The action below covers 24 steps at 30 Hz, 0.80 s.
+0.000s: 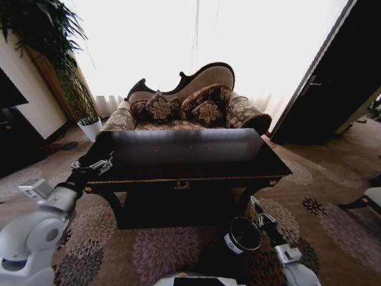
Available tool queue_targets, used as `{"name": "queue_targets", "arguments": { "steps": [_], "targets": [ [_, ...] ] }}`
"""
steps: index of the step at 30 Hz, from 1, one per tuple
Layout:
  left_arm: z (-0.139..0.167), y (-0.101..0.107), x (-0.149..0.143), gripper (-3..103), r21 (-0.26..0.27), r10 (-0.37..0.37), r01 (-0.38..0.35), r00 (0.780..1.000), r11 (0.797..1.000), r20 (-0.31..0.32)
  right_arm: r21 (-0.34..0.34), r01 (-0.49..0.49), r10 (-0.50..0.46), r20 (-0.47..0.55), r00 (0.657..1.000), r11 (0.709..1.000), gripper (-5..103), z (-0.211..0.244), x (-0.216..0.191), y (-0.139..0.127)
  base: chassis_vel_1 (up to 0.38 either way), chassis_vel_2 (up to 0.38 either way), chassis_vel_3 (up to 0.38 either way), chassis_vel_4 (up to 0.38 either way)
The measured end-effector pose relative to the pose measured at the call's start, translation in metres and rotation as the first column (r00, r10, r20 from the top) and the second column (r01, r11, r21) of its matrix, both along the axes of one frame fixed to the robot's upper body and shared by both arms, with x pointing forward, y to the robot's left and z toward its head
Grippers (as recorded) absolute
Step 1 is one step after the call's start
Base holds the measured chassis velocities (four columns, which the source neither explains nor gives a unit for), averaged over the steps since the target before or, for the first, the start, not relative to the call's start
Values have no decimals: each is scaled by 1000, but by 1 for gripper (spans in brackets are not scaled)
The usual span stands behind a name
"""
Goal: Move to the front of the table and place the trash on the table into the trash bin.
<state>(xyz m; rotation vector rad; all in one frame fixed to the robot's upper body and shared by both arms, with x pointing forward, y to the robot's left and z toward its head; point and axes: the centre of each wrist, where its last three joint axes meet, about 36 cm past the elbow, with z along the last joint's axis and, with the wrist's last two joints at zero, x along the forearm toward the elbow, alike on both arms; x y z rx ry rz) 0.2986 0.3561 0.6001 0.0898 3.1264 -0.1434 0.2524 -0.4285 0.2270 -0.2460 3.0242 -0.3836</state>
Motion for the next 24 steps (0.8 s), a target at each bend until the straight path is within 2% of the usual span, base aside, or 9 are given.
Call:
{"name": "queue_targets", "arguments": {
  "steps": [6,8,13,16,24],
  "targets": [
    [2,1,-3,100,10,6,-6,1000,1000,5,15,33,-32,-61,998,999,0,-39,5,5,0,0,0,0],
    [3,0,-5,100,13,6,-6,1000,1000,3,28,65,-61,-111,992,998,0,-65,5,11,0,0,0,0],
    [4,1,-9,100,23,13,-14,1000,1000,2,27,109,-102,-187,977,994,0,-95,0,12,0,0,0,0],
    [5,2,-9,100,26,16,-16,1000,1000,2,26,120,-113,-199,974,992,0,-100,-1,12,0,0,0,0],
    [5,1,-12,100,28,18,-18,1000,999,-1,-6,223,-216,-287,933,975,0,-118,-7,13,0,0,0,0]
  ]
}}
